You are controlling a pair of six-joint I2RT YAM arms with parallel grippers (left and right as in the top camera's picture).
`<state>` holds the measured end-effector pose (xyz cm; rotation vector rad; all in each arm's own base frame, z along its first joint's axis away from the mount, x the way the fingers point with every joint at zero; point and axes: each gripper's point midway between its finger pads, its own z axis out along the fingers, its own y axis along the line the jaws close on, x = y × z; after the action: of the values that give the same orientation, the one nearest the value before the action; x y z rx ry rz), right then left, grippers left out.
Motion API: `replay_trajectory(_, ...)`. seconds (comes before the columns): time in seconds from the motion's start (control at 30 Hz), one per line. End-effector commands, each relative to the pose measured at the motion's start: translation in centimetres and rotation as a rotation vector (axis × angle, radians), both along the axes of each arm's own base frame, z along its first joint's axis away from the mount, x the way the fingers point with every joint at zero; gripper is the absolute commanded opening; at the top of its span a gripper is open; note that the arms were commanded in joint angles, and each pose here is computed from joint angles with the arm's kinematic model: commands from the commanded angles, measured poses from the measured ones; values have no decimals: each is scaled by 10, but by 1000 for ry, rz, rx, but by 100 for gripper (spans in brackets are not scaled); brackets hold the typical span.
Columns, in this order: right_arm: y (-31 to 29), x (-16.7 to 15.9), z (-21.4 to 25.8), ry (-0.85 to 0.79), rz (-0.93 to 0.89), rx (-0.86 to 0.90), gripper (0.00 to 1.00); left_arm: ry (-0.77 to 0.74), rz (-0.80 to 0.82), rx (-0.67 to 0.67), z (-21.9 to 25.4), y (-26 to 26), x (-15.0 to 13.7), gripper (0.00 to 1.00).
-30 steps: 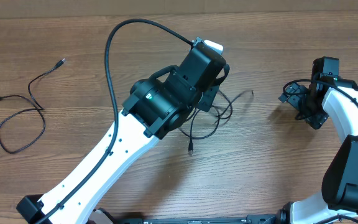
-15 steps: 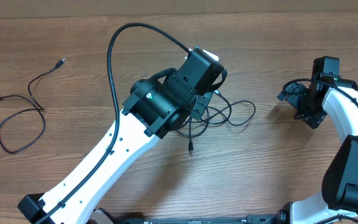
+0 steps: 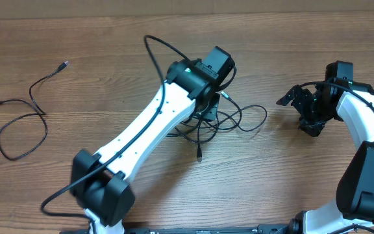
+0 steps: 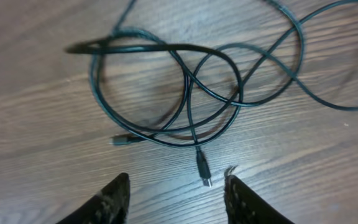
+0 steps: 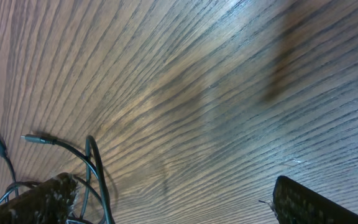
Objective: Untangle cables
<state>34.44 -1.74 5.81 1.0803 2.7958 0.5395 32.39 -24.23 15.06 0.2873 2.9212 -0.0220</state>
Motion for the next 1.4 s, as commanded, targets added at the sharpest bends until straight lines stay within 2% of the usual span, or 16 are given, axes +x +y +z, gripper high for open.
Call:
replay_trajectory(0.0, 2, 0, -1, 1, -6, 17, 100, 55, 168, -15, -19, -3, 1, 51)
replay_trajectory(0.27, 2, 0, -1, 0, -6, 17, 100, 121, 413, 15, -56, -3, 1, 53)
replay_trajectory(0.4, 2, 0, -1, 0, -6, 17, 100, 141, 532, 28, -70, -3, 1, 46)
replay_trajectory(0.5, 2, 0, -1, 0, -6, 17, 100, 154, 596, 41, -80, -2, 0, 47)
replay_trajectory(0.63, 2, 0, -1, 0, -6, 17, 100, 165, 648, 53, -89, -1, -1, 54)
replay_trajectory(0.7, 2, 0, -1, 0, -6, 17, 100, 165, 666, 56, -91, -1, -1, 54)
replay_trajectory(0.9, 2, 1, -1, 0, -6, 16, 100, 159, 745, 56, -93, 0, -1, 54)
replay_trajectory(1.07, 2, 1, 0, -4, -5, 16, 100, 161, 772, 63, -96, 2, -3, 50)
replay_trajectory(1.37, 2, 2, 0, -7, -5, 15, 100, 144, 901, 89, -103, 11, -7, 51)
